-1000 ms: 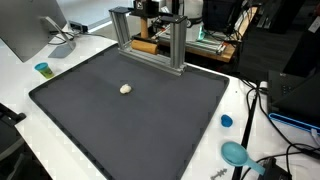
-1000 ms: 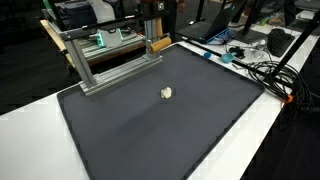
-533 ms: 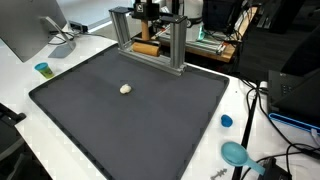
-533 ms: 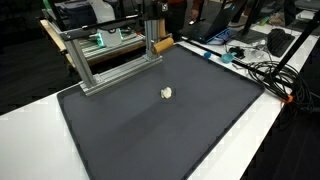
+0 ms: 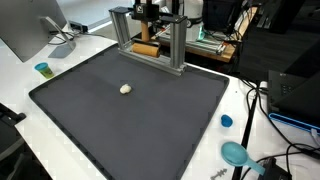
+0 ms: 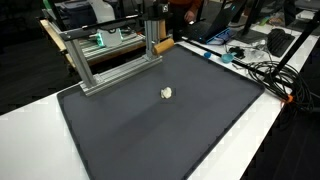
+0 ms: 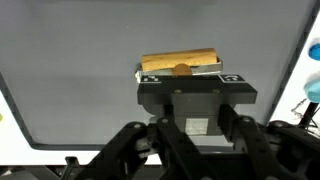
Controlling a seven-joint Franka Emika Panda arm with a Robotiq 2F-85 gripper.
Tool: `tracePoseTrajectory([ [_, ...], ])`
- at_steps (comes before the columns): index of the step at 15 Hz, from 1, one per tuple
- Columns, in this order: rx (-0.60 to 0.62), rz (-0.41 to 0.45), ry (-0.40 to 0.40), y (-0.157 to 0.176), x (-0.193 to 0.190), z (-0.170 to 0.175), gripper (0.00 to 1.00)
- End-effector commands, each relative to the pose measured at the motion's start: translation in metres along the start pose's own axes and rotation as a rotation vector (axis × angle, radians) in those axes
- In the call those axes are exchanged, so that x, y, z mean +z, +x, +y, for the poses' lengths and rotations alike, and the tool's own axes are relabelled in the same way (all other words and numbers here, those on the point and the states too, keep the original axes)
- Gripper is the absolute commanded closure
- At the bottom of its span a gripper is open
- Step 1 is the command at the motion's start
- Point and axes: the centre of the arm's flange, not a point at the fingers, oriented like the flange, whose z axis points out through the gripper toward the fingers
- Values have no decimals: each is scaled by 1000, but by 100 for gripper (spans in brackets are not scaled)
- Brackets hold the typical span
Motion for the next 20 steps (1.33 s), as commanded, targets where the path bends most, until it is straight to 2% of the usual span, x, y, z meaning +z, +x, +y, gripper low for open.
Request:
tracePoseTrajectory([
  [1,-13,98,-12,26,9,4,79],
  [4,-8,161,-18,51,30,8,79],
  [8,-1,152,-29,71,67,28,79],
  [12,-12,116,-40,70,87,54,79],
  [15,-6,76,-26,65,101,63,79],
  [16,0,75,-36,60,102,56,79],
  [17,1,69,-36,59,105,57,54],
  [18,1,64,-36,59,108,57,54],
  [19,0,63,-36,59,108,56,79],
  [20,-8,68,-42,59,111,55,79],
])
